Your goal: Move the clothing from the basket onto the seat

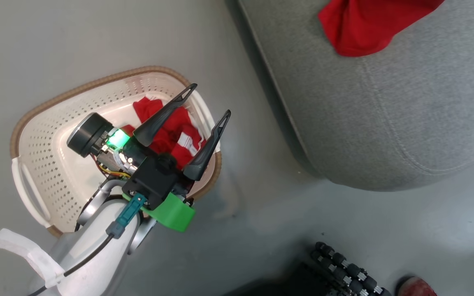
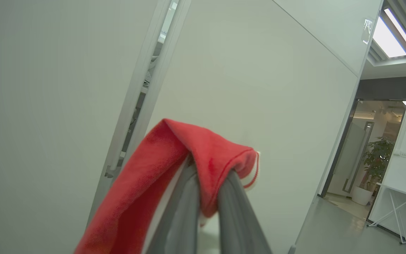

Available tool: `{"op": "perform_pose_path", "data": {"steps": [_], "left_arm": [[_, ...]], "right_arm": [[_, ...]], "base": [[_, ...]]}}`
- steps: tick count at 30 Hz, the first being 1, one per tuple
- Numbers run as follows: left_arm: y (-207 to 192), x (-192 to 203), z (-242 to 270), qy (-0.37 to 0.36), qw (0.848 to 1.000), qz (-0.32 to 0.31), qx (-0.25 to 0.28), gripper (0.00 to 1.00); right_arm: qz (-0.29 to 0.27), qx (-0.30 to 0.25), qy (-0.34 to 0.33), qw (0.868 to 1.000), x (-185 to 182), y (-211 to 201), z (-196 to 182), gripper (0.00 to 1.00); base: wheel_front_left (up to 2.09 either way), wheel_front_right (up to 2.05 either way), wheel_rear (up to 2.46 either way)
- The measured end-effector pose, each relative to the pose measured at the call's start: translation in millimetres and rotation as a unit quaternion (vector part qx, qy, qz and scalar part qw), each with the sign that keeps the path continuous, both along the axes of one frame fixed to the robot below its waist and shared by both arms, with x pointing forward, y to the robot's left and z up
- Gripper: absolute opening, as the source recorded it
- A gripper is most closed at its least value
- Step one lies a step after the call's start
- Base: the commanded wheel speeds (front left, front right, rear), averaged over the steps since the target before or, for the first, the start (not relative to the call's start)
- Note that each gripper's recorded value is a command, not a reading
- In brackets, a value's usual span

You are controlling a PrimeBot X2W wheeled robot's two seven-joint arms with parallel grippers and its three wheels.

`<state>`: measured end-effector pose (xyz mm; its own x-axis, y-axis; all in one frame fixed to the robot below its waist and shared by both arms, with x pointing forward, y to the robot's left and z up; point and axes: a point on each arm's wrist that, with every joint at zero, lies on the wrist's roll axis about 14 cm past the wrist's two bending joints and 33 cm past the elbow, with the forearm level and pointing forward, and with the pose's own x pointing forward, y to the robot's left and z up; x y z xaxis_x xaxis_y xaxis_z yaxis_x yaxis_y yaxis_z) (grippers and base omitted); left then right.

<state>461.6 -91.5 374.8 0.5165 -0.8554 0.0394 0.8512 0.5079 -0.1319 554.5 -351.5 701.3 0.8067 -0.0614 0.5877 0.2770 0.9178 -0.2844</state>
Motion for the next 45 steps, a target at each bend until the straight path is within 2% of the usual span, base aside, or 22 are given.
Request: {"op": "perform_pose_path", "data": {"steps": [2,5,9,12,13,14,19,24,27,31,35,39,45], "left_arm": [[5,2,-7,0.007,1.000,0.009,0.005,1.00],[11,2,-17,0.016,1.000,0.018,0.015,1.00],[16,4,-20,0.018,0.999,0.033,0.022,1.00],[19,7,-15,0.009,0.999,0.041,0.023,1.00],[18,8,-12,0.006,0.999,0.042,0.022,1.00],[19,8,-9,0.003,0.999,0.044,0.022,1.00],[21,12,10,-0.005,0.998,0.061,0.012,1.00],[22,8,31,0.005,0.996,0.085,-0.008,1.00],[25,2,46,0.017,0.994,0.106,-0.024,1.00],[43,-2,58,0.042,0.986,0.156,-0.038,1.00],[72,-11,59,0.056,0.976,0.208,-0.023,1.00],[104,-25,57,0.075,0.963,0.260,-0.012,1.00],[159,-44,68,0.074,0.937,0.341,-0.006,1.00]], "right_arm": [[-0.018,0.030,0.037,0.999,6,-13,-37,0.00],[-0.055,0.068,0.121,0.989,2,-31,-113,0.00],[-0.097,0.122,0.221,0.963,-24,-40,-204,0.00],[-0.127,0.159,0.271,0.941,-54,-46,-249,0.01],[-0.139,0.169,0.282,0.934,-65,-49,-258,0.66],[-0.148,0.172,0.288,0.930,-73,-51,-263,1.00],[-0.162,0.191,0.304,0.919,-105,-41,-275,1.00],[-0.150,0.184,0.309,0.921,-128,-24,-268,1.00],[-0.114,0.163,0.338,0.920,-141,3,-273,1.00],[-0.075,0.170,0.362,0.913,-156,33,-283,1.00],[-0.014,0.174,0.374,0.911,-157,74,-285,1.00],[0.048,0.178,0.369,0.911,-150,115,-278,1.00],[0.139,0.203,0.358,0.901,-151,174,-265,1.00]], "base": [[0.00,0.00,0.00],[0.00,0.00,0.00],[0.00,0.00,0.00],[0.00,0.00,0.00],[0.00,0.00,0.00],[0.00,0.00,0.00],[0.00,0.00,0.00],[0.00,0.00,0.00],[0.00,0.00,0.00],[0.00,0.00,0.00],[0.00,0.00,0.00],[0.00,0.00,0.00],[0.00,0.00,0.00]]}}
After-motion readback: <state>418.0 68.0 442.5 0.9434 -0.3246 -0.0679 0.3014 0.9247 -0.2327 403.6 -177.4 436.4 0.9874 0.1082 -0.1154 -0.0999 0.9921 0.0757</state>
